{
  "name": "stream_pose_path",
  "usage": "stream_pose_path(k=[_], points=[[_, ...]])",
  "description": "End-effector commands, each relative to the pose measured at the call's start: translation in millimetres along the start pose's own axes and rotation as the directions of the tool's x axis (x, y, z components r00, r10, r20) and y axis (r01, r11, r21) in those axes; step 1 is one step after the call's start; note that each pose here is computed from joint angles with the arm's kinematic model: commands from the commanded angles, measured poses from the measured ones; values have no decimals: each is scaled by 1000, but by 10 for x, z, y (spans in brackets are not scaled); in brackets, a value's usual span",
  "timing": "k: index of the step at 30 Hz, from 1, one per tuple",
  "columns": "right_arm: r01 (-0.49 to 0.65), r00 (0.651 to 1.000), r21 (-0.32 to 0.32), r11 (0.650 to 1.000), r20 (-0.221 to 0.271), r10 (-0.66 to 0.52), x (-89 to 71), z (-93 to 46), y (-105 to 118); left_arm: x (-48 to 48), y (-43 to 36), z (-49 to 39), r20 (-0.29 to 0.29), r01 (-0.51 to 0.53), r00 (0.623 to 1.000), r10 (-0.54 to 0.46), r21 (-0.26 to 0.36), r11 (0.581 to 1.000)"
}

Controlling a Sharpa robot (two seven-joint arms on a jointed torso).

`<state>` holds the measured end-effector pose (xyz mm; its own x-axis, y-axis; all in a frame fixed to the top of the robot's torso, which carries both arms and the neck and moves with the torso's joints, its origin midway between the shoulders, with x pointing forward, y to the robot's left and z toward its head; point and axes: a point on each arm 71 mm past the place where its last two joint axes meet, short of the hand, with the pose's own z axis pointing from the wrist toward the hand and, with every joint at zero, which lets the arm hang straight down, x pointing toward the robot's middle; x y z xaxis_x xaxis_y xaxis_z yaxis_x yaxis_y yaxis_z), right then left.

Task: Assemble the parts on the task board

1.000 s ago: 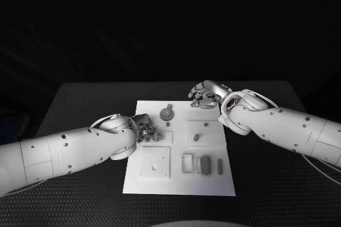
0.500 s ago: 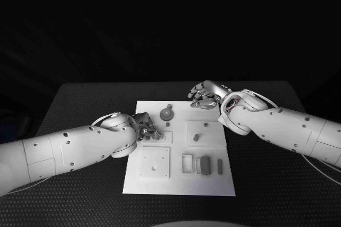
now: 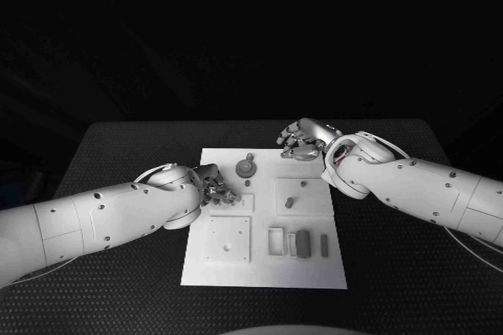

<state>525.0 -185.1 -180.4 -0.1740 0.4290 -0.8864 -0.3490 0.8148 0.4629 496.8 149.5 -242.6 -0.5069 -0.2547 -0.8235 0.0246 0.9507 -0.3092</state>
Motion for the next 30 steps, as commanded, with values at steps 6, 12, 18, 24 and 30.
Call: stream_pose_path(k=[6, 12, 18, 24, 30], points=[[-1, 1000, -9, 1000, -14, 1, 14, 1, 9, -16, 46, 17, 17, -4, 1000, 4, -23, 1000], [-1, 1000, -10, 1000, -15, 1, 16, 1, 9, -20, 34, 19, 21, -2, 1000, 2, -19, 1000], [-1, 1000, -9, 1000, -16, 1, 19, 2, 7, -17, 22, 20, 18, 2, 1000, -2, -15, 1000], [-2, 1000, -9, 1000, -17, 2, 25, 2, 6, -9, 11, 21, 9, 11, 1000, -11, -13, 1000], [-3, 1000, -8, 1000, -18, 2, 25, 1, 3, 2, 18, 17, -10, 48, 999, -49, -17, 999]])
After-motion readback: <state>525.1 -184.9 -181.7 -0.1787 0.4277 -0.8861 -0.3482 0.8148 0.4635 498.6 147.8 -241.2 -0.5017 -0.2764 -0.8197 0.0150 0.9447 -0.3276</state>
